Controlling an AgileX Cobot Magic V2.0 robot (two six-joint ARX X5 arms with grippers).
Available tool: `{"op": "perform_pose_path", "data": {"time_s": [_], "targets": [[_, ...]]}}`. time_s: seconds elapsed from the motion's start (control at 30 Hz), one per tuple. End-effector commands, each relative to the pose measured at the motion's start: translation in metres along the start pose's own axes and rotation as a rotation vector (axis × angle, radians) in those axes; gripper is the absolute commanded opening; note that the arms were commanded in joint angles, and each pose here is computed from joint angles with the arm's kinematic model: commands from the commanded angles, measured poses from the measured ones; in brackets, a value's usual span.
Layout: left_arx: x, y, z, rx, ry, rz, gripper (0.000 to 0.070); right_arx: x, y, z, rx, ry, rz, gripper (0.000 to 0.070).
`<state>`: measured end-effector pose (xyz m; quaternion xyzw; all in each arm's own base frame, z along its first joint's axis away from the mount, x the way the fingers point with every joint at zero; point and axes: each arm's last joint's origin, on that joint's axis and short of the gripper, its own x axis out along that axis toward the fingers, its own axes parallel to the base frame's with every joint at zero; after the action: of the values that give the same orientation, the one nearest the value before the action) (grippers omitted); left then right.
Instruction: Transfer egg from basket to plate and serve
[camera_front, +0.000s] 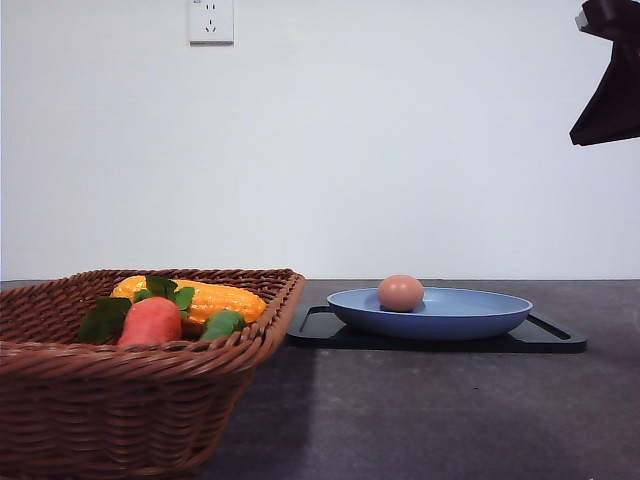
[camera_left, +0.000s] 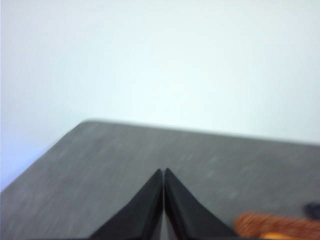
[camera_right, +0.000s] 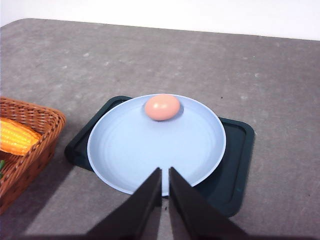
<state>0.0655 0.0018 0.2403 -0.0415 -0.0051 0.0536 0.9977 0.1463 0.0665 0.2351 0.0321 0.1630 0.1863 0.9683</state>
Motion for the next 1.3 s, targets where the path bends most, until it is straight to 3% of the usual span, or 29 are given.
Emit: {"op": "perform_pose_path", "data": {"time_s": [0.0, 0.23, 0.53, 0.67, 1.27], "targets": [[0.005, 0.001, -0.012, 0.019, 0.032, 0.0, 0.0, 0.0, 0.001, 0.004, 0.013, -0.016, 0.004, 0.0], [0.02, 0.004, -0.063, 0.021, 0.19, -0.005, 0.0, 0.0, 0.001, 0.004, 0.013, -0.016, 0.004, 0.0], [0.026, 0.006, -0.09, -0.005, 0.257, 0.001, 0.0, 0.0, 0.001, 0.004, 0.013, -0.016, 0.004, 0.0], [0.027, 0.005, -0.088, -0.089, 0.222, 0.003, 0.0, 0.0, 0.001, 0.004, 0.013, -0.016, 0.004, 0.0], [0.027, 0.005, -0.089, -0.09, 0.216, 0.003, 0.0, 0.0, 0.001, 0.004, 0.013, -0.016, 0.004, 0.0]]}}
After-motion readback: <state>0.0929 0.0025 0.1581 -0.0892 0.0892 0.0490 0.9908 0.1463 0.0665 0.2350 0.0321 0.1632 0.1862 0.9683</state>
